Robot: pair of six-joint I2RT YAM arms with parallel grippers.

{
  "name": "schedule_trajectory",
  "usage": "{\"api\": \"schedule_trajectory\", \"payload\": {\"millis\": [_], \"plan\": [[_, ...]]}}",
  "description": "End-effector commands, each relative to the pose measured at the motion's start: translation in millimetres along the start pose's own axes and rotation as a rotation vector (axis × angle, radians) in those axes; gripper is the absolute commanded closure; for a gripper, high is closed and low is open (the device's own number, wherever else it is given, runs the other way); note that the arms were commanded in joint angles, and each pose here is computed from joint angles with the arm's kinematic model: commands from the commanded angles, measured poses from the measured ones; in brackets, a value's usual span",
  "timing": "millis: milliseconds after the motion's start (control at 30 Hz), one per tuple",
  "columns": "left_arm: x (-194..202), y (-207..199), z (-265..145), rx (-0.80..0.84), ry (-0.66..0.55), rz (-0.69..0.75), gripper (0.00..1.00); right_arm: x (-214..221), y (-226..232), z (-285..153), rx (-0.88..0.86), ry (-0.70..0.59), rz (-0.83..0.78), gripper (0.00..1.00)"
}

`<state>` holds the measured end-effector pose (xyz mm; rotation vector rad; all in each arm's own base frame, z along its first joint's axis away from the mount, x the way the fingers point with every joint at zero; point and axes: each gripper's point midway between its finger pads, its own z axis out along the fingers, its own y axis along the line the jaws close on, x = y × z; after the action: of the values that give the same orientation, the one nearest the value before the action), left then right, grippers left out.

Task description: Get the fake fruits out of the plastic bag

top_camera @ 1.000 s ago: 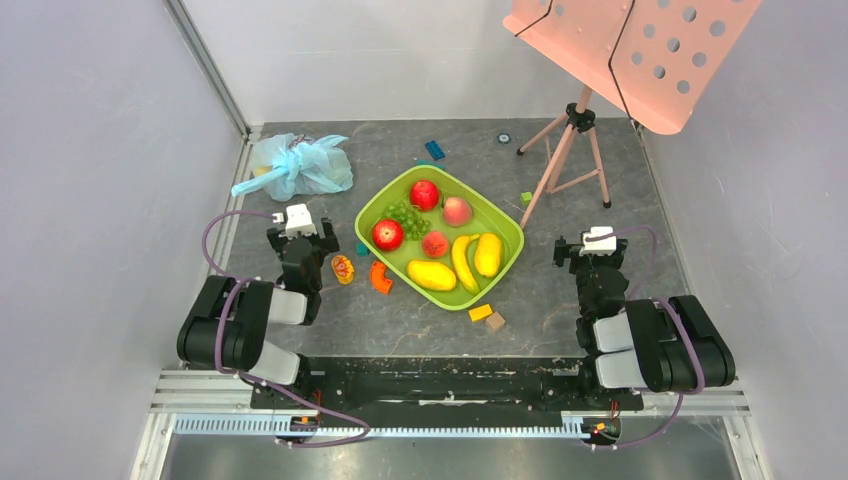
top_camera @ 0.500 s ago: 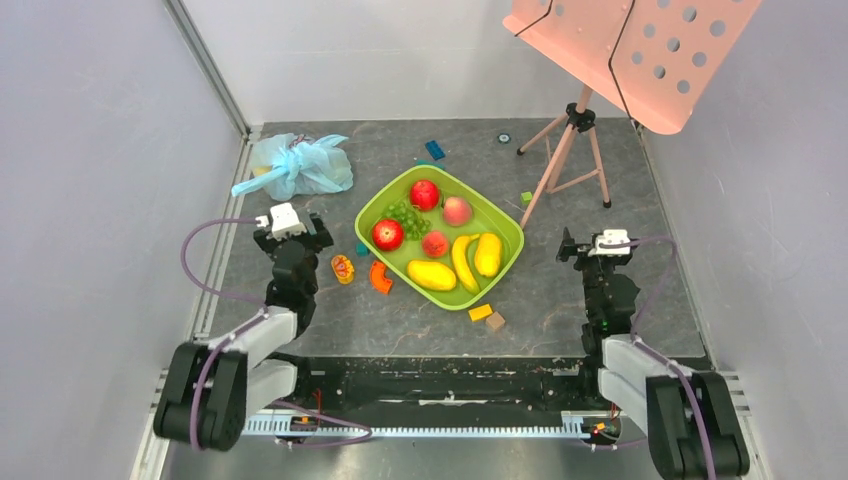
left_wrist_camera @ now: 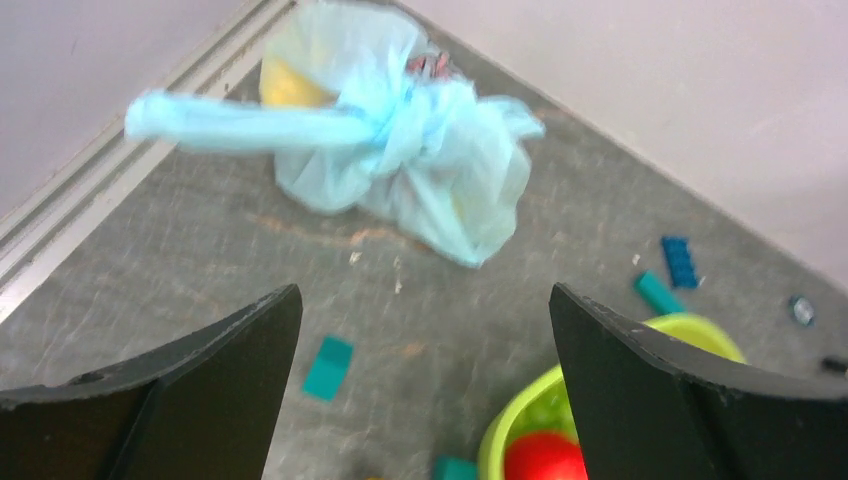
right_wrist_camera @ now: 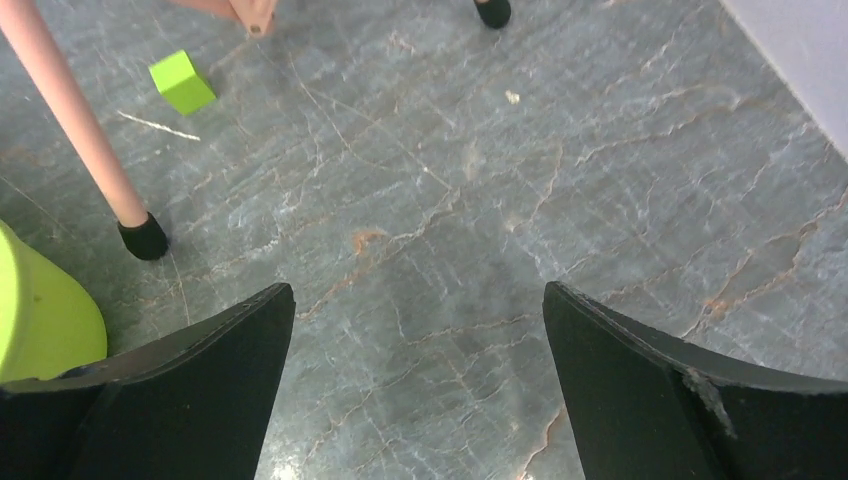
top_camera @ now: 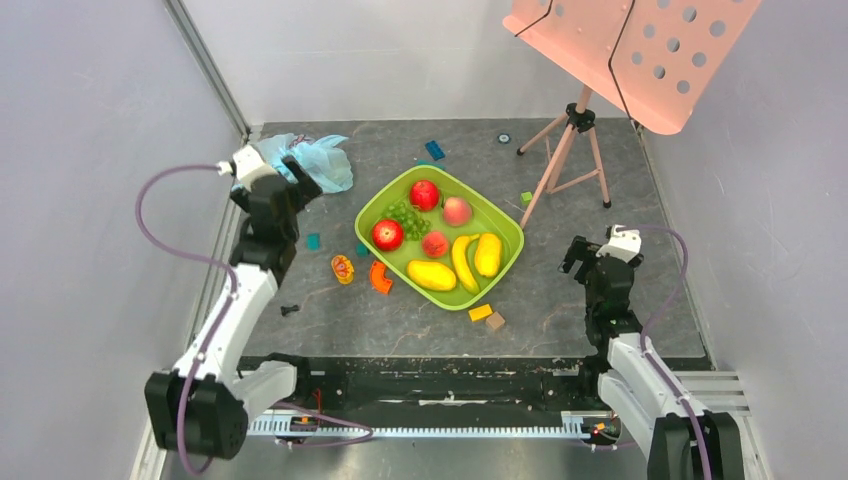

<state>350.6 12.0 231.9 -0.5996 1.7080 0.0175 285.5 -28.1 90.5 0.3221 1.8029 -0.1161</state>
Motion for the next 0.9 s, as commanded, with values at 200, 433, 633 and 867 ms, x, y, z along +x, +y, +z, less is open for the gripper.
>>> {"api": "schedule_trajectory", "payload": {"millis": [200, 433, 633, 867], "plan": [[-10.5, -15.4, 90.8, -0.172, 0.367, -0.019, 0.0, 16.6, 6.6, -0.1, 0.021, 0.22, 0.034, 0.02], [-8.4, -5.1, 152.6, -0.263, 0.365, 0.056, 0.0, 26.5, 11.1, -1.0, -0.005, 0.242, 0.049, 0.02], [-0.8, 8.0, 185.9, -0.332, 0.372, 0.125, 0.0, 28.3, 14.8, -0.8, -0.022, 0.249, 0.059, 0.02], [10.2, 11.9, 212.9, -0.352, 0.377, 0.159, 0.0, 28.0, 19.5, -1.1, -0.048, 0.263, 0.052, 0.02]]}}
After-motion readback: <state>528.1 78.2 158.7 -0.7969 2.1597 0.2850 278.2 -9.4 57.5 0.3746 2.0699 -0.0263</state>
